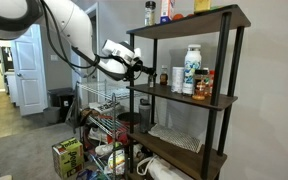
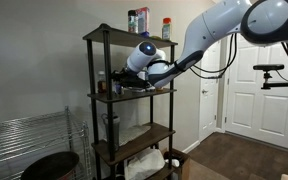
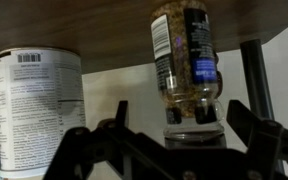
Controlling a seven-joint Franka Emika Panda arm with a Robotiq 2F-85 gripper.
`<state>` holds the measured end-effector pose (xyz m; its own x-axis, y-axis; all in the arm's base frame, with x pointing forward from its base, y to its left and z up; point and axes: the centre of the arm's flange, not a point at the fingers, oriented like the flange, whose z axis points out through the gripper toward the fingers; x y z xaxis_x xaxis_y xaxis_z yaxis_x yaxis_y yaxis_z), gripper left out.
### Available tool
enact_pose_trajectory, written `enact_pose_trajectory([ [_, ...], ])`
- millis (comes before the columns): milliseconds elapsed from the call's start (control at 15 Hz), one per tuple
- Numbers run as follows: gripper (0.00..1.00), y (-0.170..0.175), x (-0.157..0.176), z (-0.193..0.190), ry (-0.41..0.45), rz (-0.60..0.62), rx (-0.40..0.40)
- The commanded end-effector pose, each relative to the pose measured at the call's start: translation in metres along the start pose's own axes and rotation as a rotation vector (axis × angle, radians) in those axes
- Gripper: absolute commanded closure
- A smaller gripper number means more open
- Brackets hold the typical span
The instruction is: Move one glass jar to the second shelf from the top.
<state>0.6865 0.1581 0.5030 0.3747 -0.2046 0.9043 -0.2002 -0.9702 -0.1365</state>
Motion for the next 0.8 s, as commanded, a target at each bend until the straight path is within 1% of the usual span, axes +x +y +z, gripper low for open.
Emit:
enact_pose_trajectory([
  [0,0.0,0.031,-0.009,-0.044,-0.041,-0.033,0.02],
  [467,0.0,0.065,-0.033,-0.094,-0.105,-0.045,0.072],
  [733,0.0,0.083,-0.056,-0.121,-0.162,-0.037,0.075],
])
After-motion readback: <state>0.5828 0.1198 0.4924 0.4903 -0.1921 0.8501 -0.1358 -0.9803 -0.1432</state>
